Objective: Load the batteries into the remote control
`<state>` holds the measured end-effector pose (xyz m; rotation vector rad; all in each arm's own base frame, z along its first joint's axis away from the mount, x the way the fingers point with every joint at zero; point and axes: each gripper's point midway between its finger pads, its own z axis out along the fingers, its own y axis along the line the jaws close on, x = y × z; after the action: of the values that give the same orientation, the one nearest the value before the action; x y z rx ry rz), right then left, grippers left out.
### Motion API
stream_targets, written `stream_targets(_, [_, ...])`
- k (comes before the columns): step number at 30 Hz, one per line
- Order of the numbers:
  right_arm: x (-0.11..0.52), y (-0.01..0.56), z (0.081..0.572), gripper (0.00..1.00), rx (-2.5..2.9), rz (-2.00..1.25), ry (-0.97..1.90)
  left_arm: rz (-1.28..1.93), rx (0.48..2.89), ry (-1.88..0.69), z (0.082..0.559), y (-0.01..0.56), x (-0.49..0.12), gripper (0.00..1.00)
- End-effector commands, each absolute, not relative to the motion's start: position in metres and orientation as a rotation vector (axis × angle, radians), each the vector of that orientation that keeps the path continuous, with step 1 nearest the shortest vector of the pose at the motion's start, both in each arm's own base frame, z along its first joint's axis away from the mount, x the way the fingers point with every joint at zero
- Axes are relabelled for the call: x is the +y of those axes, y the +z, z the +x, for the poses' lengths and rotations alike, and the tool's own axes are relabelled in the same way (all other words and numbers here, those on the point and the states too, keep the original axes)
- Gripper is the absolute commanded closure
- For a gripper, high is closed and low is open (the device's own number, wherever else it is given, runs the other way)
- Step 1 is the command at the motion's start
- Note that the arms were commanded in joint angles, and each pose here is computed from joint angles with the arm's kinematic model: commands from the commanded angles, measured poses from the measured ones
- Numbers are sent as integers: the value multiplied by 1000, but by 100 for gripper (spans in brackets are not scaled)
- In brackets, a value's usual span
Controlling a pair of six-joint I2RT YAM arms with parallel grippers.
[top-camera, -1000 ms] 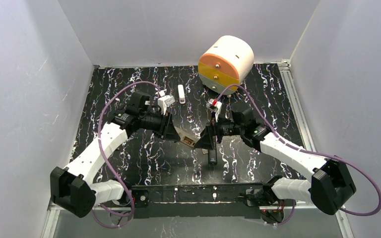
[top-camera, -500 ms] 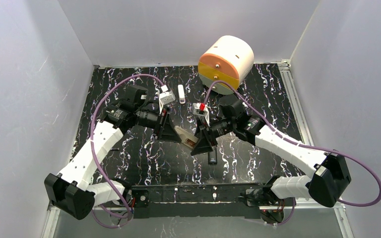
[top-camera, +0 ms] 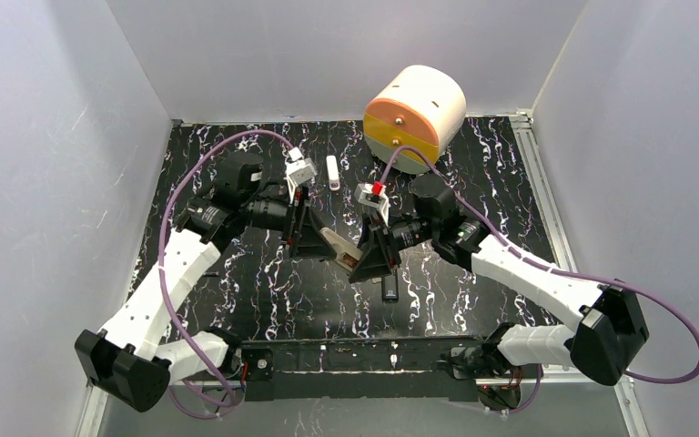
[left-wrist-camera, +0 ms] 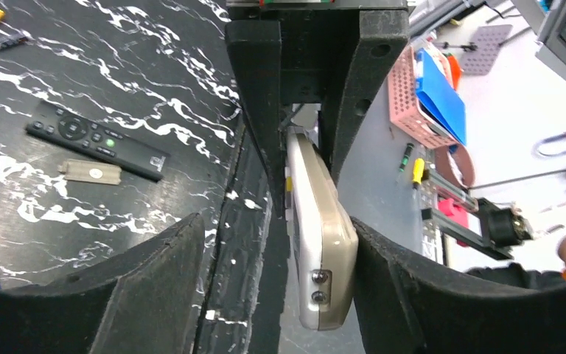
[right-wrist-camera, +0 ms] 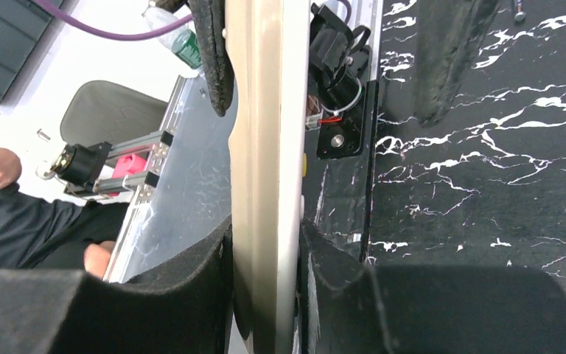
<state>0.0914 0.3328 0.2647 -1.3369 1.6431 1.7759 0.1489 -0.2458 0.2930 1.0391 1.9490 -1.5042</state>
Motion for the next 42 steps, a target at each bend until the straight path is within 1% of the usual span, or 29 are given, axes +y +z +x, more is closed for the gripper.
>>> stream_targets(1, [335,304,91,99,1485,-1251,1788,864,1801,-1431,172,331,-251,32])
stream_targets(3, [336,314,94,99,1452,-1168,1801,770,1748,-1454,180,339,-255,30])
stream_targets(6, [337,327,100,99,1418,-1071,1803,618,1684,-1515,188,357,-259,32])
stream_targets(11, [342,347,111,99,1366,-923,1842,510,1634,-1553,192,372,-261,46])
stream_targets(18, [349,346,119,99,1364,-827,1927,415,1590,-1544,201,379,-258,55])
stream_targets(19, [349,347,120,99,1360,-813,1931,402,1579,-1551,202,380,-259,60])
stream_targets(20, [350,347,122,99,1362,-801,1934,394,1568,-1561,202,380,-259,68])
stream_targets(22, [352,346,124,99,1374,-782,1941,381,1565,-1574,204,378,-261,81])
stream_targets(23, [353,345,126,99,1383,-771,1943,388,1565,-1577,204,376,-262,85])
stream_targets(26, [353,344,128,99,1386,-745,1952,386,1575,-1574,205,371,-263,87])
stream_targets(27, [353,343,128,99,1389,-740,1954,384,1574,-1568,205,369,-263,91])
stream_targets(28, [353,342,129,99,1394,-734,1952,385,1571,-1561,206,369,-263,99])
stream_targets(29, [354,341,130,94,1403,-729,1950,384,1567,-1552,207,369,-262,100])
stream_targets(31, [355,334,133,67,1444,-718,1937,388,1557,-1531,209,369,-261,100])
stream_targets(34, [358,315,147,34,1573,-695,1848,385,1557,-1477,216,364,-260,100])
stream_targets(35, [357,310,153,28,1614,-683,1805,378,1570,-1443,220,360,-258,100])
stream_targets(37, [351,301,167,21,1681,-639,1718,366,1618,-1353,230,348,-254,100])
stream_targets(38, [346,297,175,20,1707,-608,1680,359,1636,-1293,235,343,-250,100])
stream_targets(42, [312,289,208,20,1753,-410,1535,286,1722,-1037,258,319,-226,100])
